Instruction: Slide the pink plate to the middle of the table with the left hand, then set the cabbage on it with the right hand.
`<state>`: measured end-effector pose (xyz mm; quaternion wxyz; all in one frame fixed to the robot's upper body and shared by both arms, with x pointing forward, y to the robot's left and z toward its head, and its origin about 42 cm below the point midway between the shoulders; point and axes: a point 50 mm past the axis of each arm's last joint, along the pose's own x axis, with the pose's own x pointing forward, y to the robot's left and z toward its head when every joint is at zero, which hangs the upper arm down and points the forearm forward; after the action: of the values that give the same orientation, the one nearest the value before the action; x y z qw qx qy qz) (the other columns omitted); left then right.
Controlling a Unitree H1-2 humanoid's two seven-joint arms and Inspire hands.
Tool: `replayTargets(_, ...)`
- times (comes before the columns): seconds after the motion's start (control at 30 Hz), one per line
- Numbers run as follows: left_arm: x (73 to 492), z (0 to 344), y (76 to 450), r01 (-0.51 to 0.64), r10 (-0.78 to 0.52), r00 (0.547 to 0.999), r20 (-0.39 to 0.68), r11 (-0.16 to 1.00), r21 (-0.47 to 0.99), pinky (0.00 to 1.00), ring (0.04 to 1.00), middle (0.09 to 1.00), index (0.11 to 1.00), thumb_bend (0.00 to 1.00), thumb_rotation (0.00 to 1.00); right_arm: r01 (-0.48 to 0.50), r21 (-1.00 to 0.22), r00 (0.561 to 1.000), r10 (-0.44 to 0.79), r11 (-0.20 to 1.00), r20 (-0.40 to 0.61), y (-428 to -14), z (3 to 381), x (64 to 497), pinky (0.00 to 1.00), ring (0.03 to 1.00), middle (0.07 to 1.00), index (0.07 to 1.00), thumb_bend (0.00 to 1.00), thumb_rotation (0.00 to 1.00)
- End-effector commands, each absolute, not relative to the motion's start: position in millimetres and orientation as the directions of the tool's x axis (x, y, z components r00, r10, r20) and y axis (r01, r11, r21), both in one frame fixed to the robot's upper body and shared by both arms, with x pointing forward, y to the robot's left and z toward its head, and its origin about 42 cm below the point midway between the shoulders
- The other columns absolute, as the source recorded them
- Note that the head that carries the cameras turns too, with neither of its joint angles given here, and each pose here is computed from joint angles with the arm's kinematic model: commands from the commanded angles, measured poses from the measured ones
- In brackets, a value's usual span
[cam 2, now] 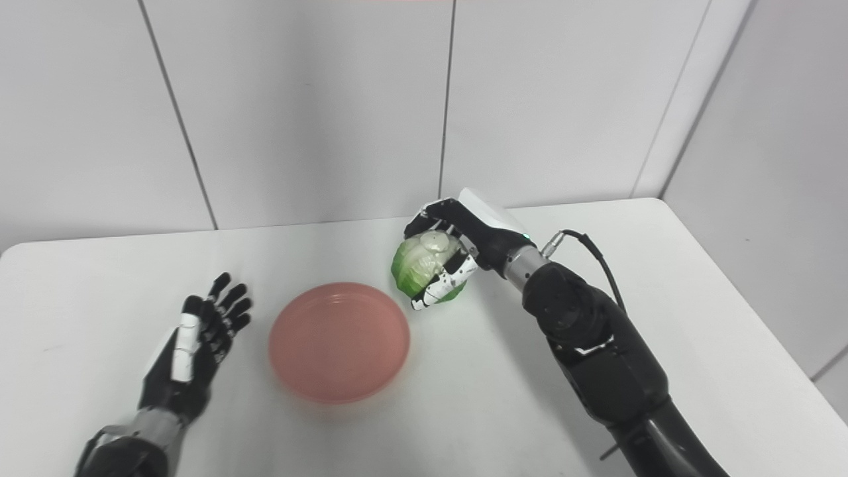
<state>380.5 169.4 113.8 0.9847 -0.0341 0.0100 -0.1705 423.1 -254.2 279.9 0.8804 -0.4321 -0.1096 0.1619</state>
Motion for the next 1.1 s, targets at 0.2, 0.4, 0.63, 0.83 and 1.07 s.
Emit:
replayTargets(0.2, 371, 94, 135, 0.381, -0.389, 0.910, -0.143, 0.921, -0.082, 0.98, 0.969, 0.964, 0.985, 0.83, 1.00, -0.205, -0.804, 0.848, 0.512, 0.559, 0.140, -204, 299, 434, 0.41, 0.442, 0.463, 0.510, 0.53, 0.00)
replayTargets(0.4, 373, 97, 125, 0.378, -0.385, 0.912, -0.143, 0.923, -0.077, 0.95, 0.961, 0.966, 0.982, 0.81, 1.00, -0.256, -0.790, 0.821, 0.557, 0.557, 0.126, -188, 292, 441, 0.42, 0.456, 0.469, 0.505, 0.53, 0.00)
replayTargets(0.63, 374, 99, 122, 0.389, -0.393, 0.909, -0.136, 0.920, -0.059, 0.96, 0.968, 0.978, 0.984, 0.78, 1.00, -0.267, -0.805, 0.814, 0.571, 0.530, 0.105, -173, 279, 446, 0.44, 0.479, 0.487, 0.485, 0.53, 0.00)
replayTargets(0.83, 375, 99, 120, 0.382, -0.388, 0.912, -0.134, 0.922, -0.071, 0.97, 0.967, 0.977, 0.984, 0.79, 1.00, -0.311, -0.787, 0.807, 0.586, 0.532, 0.077, -169, 266, 448, 0.45, 0.478, 0.478, 0.493, 0.53, 0.00)
replayTargets(1.07, 374, 102, 119, 0.385, -0.389, 0.912, -0.133, 0.921, -0.058, 0.97, 0.969, 0.978, 0.986, 0.79, 1.00, -0.345, -0.786, 0.790, 0.611, 0.513, 0.051, -164, 250, 449, 0.44, 0.469, 0.476, 0.494, 0.53, 0.00)
